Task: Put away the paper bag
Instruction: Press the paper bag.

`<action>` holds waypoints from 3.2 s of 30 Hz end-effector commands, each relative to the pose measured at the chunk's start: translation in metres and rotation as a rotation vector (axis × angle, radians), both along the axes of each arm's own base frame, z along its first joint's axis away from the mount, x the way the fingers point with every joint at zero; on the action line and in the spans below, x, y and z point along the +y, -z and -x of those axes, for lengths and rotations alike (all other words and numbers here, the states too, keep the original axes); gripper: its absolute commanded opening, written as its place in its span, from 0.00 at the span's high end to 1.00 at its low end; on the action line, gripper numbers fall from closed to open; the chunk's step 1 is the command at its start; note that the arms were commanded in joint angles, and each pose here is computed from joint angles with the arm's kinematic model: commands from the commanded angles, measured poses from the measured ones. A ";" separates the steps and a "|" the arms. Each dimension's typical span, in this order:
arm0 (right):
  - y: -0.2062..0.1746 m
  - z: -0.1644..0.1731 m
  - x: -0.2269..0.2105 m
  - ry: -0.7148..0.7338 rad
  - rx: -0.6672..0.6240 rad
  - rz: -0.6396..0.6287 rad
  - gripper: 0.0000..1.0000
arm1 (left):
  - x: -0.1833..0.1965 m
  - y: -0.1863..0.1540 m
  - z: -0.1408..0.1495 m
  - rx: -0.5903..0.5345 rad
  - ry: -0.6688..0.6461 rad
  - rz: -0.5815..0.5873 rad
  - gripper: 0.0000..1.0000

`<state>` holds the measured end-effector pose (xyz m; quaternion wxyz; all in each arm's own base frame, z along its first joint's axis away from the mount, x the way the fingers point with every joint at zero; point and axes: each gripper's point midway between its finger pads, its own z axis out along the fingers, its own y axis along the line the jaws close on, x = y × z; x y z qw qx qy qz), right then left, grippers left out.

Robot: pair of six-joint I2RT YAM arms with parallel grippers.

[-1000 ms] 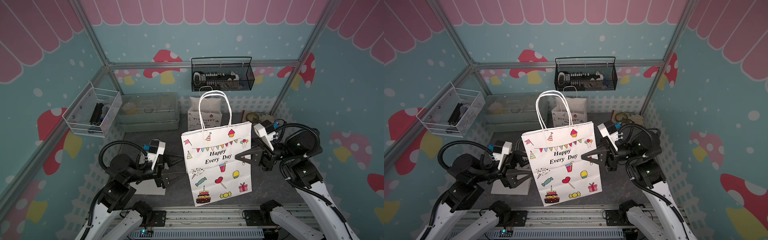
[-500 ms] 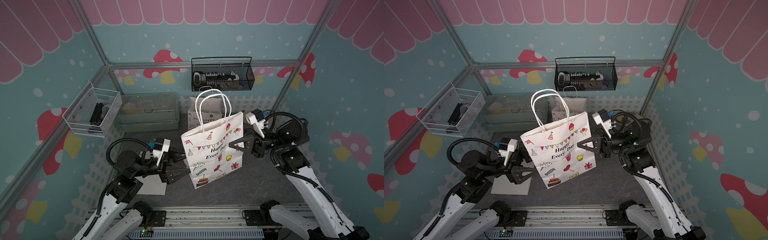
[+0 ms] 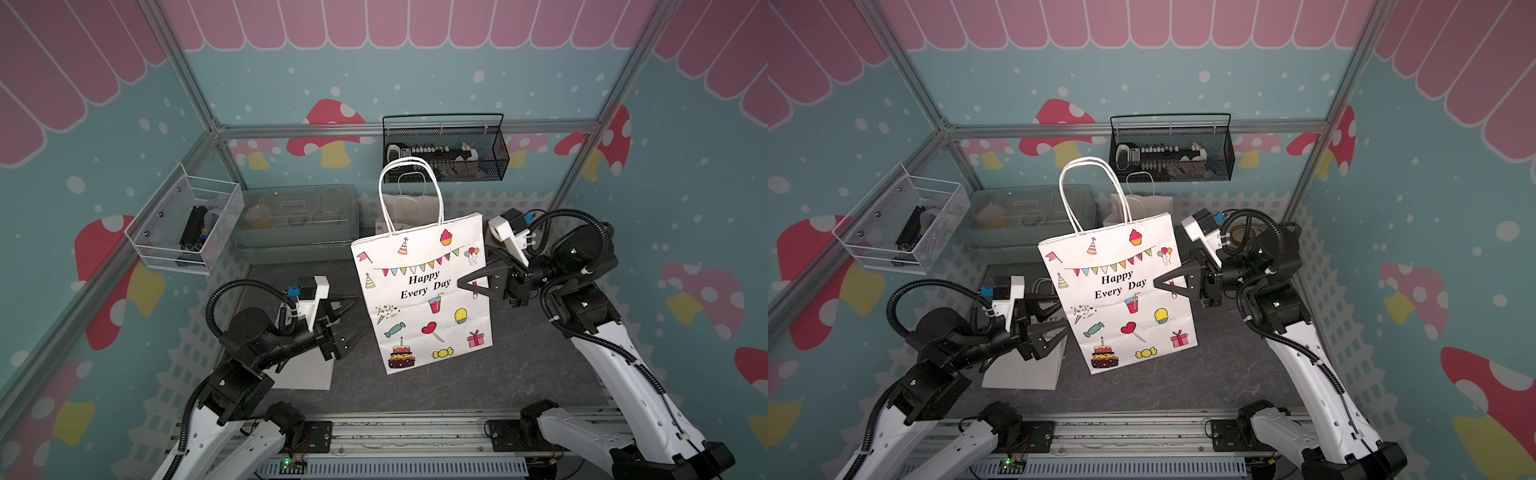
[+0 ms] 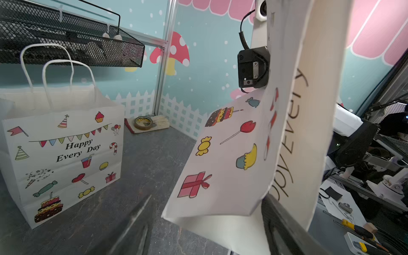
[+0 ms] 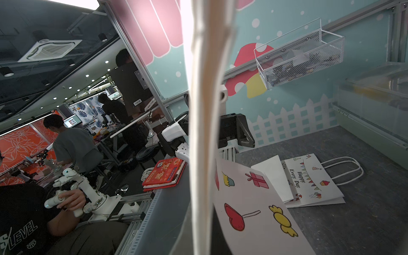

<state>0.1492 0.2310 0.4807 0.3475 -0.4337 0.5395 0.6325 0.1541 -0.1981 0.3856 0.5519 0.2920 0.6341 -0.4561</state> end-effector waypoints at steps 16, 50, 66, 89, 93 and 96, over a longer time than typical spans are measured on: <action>0.025 -0.031 -0.005 0.183 0.014 0.016 1.00 | -0.011 -0.109 -0.038 -0.087 0.016 0.057 0.24; 0.029 -0.068 -0.030 0.421 0.058 -0.011 1.00 | -0.072 -0.071 -0.035 0.037 0.342 0.179 0.23; 0.030 -0.074 -0.032 0.500 0.052 -0.002 1.00 | -0.074 -0.060 -0.035 0.060 0.345 0.127 0.37; 0.019 -0.061 -0.032 0.479 0.027 -0.022 1.00 | -0.081 -0.039 -0.048 0.121 0.328 0.070 1.00; 0.018 -0.059 -0.032 0.479 0.027 -0.021 0.94 | -0.078 -0.031 -0.054 0.139 0.294 0.044 1.00; 0.028 -0.059 -0.035 0.509 0.028 0.020 0.78 | -0.074 -0.027 -0.057 0.152 0.282 0.039 1.00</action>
